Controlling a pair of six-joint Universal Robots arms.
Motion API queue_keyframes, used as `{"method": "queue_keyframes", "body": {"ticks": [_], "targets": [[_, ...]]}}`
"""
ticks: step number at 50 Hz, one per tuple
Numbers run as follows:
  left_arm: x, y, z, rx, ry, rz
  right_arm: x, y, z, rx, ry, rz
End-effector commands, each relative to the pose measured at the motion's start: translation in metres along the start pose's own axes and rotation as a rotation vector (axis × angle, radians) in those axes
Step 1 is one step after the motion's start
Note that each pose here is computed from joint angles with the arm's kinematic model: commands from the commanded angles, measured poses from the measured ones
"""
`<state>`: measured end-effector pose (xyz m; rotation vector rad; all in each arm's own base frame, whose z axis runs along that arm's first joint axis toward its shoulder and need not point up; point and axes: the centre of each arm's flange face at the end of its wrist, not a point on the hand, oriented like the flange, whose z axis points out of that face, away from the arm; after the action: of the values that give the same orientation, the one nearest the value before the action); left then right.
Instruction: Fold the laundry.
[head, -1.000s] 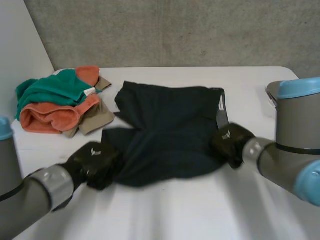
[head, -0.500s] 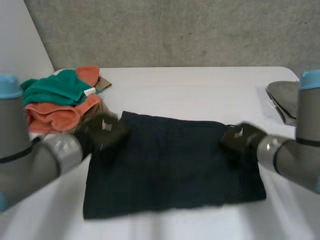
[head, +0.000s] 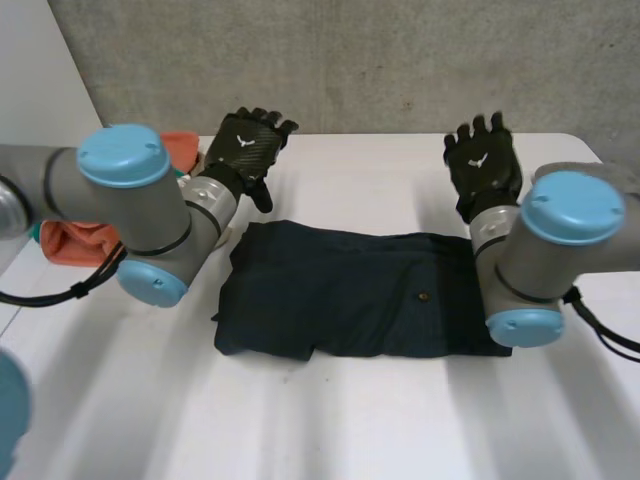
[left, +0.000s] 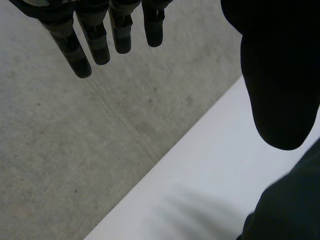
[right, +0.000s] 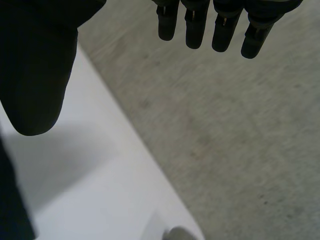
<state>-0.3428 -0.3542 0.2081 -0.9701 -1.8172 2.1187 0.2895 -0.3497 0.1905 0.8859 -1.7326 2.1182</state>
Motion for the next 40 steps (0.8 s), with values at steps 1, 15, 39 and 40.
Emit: {"method": "queue_keyframes", "body": {"ticks": [1,15,39,40], "targets": [[0.002,-0.029,-0.049,0.021,0.029,-0.031,0.033,-0.021,-0.047,-0.050,-0.131,0.103],[0.024,-0.021,-0.117,0.046,0.156,-0.047,0.023,0.037,-0.110,-0.418,-0.467,0.302],[0.005,-0.050,-0.138,0.069,0.092,-0.146,0.044,0.017,-0.096,-0.233,-0.182,-0.240],[0.004,-0.050,-0.138,0.068,0.089,-0.149,0.038,0.007,-0.097,-0.197,-0.191,-0.257]]}}
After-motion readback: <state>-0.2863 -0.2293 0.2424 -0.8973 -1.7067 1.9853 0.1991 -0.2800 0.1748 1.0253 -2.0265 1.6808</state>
